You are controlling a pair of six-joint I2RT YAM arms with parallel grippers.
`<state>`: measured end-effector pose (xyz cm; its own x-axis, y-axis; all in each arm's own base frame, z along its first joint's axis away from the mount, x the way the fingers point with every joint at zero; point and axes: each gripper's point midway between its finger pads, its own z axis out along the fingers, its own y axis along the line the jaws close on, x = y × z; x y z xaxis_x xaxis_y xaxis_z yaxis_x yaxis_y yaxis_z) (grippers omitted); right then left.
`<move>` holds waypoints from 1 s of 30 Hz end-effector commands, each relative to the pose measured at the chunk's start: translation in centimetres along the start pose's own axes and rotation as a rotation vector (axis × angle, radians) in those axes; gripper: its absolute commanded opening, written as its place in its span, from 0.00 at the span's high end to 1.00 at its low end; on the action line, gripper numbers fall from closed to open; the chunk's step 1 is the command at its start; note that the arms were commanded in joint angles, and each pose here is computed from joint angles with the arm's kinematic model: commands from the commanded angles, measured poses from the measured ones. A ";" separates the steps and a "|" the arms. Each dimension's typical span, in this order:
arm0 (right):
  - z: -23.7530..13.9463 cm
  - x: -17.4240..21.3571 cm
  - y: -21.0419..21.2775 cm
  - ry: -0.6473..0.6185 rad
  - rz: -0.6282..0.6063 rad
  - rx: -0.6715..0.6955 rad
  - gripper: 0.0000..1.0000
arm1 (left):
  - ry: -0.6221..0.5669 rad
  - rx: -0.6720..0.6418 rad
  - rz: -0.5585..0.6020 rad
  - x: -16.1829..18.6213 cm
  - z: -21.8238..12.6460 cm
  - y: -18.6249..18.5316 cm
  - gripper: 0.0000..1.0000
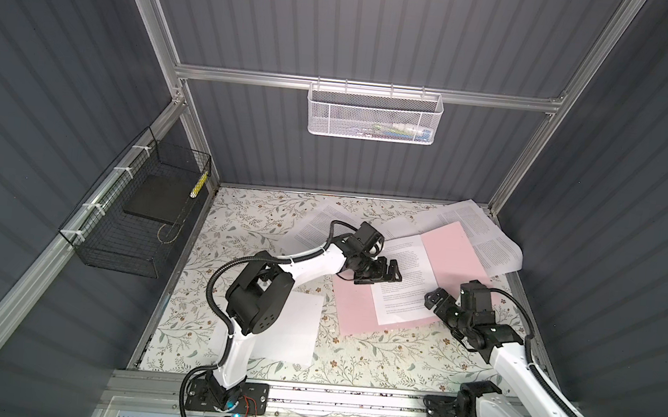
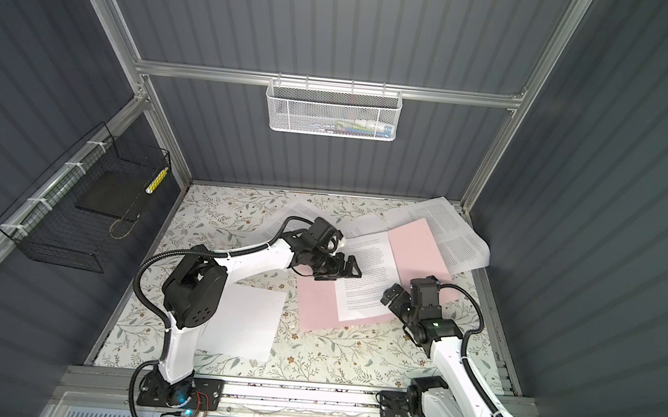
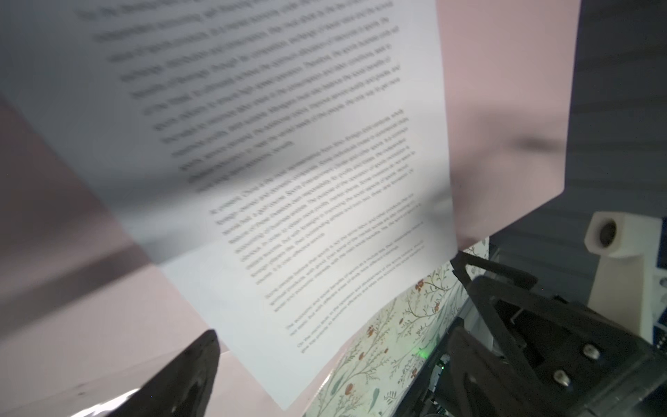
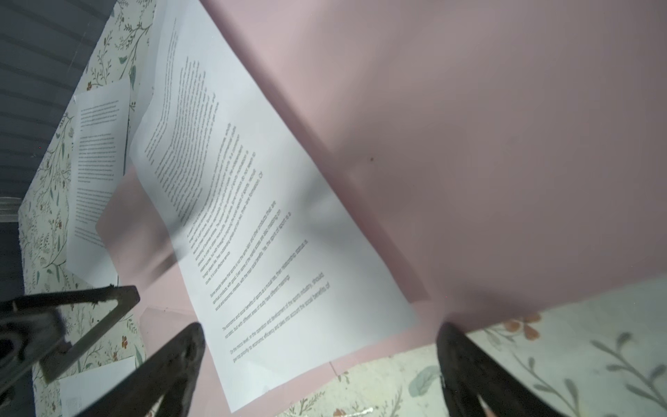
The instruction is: Put the files into the folder
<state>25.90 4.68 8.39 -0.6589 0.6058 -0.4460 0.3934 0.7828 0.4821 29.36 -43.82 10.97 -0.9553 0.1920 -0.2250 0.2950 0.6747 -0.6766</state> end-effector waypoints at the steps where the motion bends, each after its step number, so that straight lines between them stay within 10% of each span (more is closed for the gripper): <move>1: -1.4 -2.1 0.9 -0.049 -0.052 -0.009 0.01 | 0.046 0.052 0.007 1.7 2.1 -2.6 0.00; 13: 2.2 -7.4 6.1 0.087 -0.200 -0.142 0.01 | 0.127 -0.050 0.016 4.8 6.0 1.0 0.00; 30: 8.4 -6.3 8.4 0.324 -0.304 -0.197 0.30 | 0.212 -0.112 0.049 6.9 7.4 4.0 0.00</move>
<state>37.76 7.62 8.14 -0.8974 0.2962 -0.3270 0.1016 0.8600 0.5000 25.22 -46.97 5.54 -0.9227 0.3347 -0.1912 0.3754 0.6677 -0.6429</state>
